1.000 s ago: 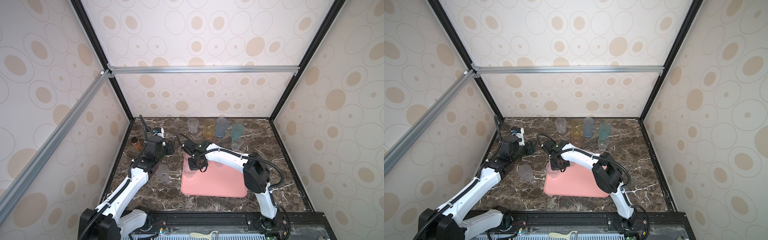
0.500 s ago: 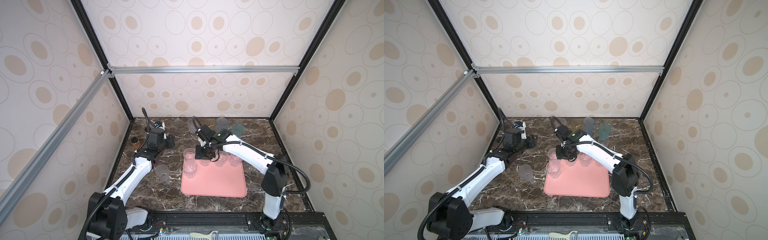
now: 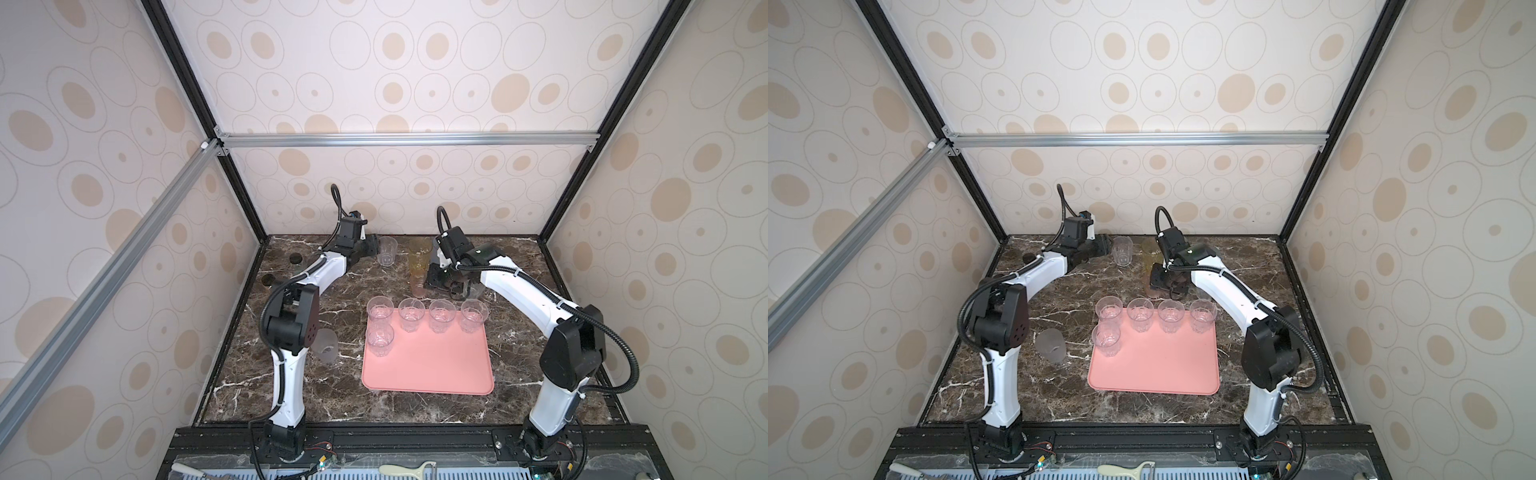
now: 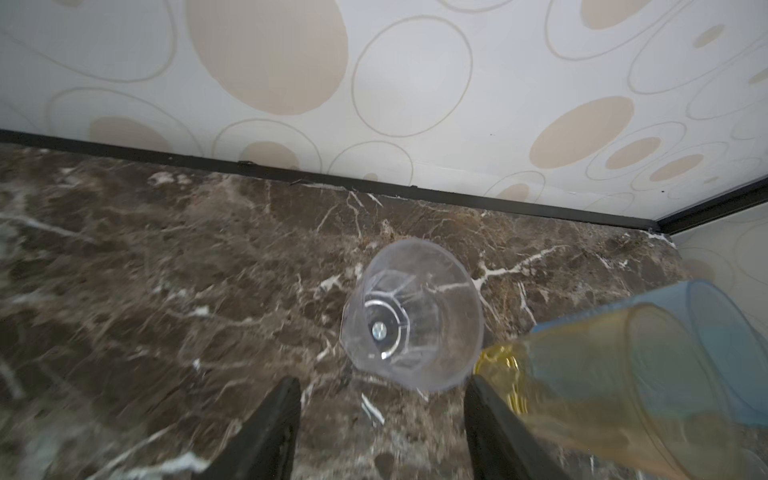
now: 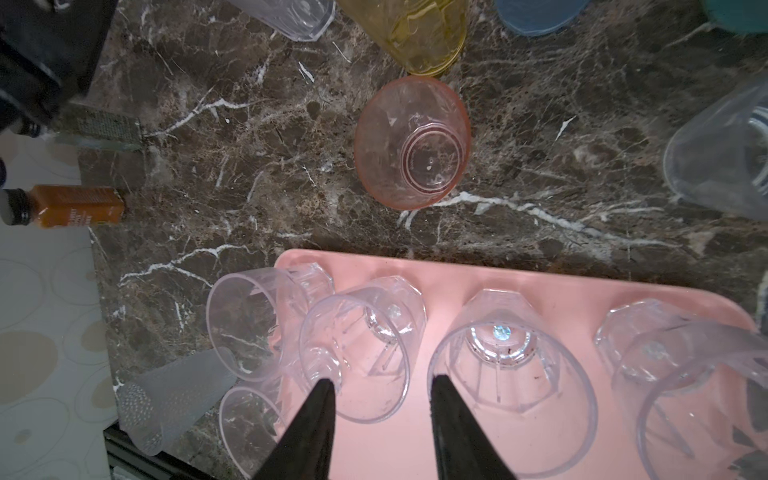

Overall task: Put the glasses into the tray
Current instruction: 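Open the right gripper and withdraw while the left reaches toward another clear glass, then grasp the upside-down clear glass near the back with the left gripper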

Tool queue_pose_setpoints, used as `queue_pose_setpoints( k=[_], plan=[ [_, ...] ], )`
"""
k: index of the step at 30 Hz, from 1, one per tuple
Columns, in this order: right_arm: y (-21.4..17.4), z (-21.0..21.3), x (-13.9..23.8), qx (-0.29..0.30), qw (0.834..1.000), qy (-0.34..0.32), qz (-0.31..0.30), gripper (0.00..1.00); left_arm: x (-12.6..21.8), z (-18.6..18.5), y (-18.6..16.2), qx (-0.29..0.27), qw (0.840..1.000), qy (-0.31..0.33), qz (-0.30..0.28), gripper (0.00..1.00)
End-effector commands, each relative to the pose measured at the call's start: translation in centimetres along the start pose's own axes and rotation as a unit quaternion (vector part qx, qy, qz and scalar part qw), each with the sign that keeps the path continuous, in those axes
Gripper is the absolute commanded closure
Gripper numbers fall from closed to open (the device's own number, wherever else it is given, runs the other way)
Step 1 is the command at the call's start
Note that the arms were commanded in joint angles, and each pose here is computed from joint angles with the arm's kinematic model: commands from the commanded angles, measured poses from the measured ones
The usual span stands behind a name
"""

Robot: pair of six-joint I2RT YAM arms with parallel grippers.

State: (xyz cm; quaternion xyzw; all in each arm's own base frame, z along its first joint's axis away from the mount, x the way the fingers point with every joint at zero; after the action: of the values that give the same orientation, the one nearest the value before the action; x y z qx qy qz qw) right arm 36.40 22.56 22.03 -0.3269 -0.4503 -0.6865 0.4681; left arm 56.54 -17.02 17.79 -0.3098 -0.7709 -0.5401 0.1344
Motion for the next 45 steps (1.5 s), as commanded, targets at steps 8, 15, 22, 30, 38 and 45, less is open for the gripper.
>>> queue_pose_setpoints(
  k=[8, 15, 22, 30, 38, 45],
  plan=[
    [0.6, -0.3, -0.4, 0.03, 0.999, -0.03, -0.015, 0.6, -3.3, 0.2, 1.3, -0.034, 0.998, 0.048, 0.025, 0.45],
    [0.8, -0.2, -0.6, 0.028, 0.999, -0.026, -0.018, 0.6, -3.9, -0.4, 0.0, -0.047, 0.997, 0.043, 0.039, 0.52],
    [0.4, -0.5, -1.1, 0.025, 0.999, -0.027, -0.015, 0.6, -5.0, -0.1, -0.7, -0.046, 0.997, 0.043, 0.048, 0.59],
    [0.1, -0.8, -1.7, 0.02, 0.999, -0.027, -0.008, 0.6, -5.6, 0.0, -1.1, -0.052, 0.996, 0.054, 0.052, 0.73],
    [0.2, -0.6, -1.4, 0.019, 0.999, -0.024, -0.012, 0.61, -3.6, -0.5, 0.2, -0.057, 0.996, 0.064, 0.039, 0.94],
    [1.6, 1.7, 1.9, 0.025, 0.998, 0.008, -0.051, 0.61, 1.8, -1.8, 2.8, -0.062, 0.996, 0.062, 0.004, 0.99]
  ],
)
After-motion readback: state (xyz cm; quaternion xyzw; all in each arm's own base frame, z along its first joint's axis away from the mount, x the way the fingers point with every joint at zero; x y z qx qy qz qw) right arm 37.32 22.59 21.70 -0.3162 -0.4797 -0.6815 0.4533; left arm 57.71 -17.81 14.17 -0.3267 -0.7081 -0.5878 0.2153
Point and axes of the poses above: each gripper's point midway between its finger pads, its own x axis back along the fingers, its own z axis along the line the jaws close on, y = z × x, the point moved 5 cm from there along x, back along the fingers
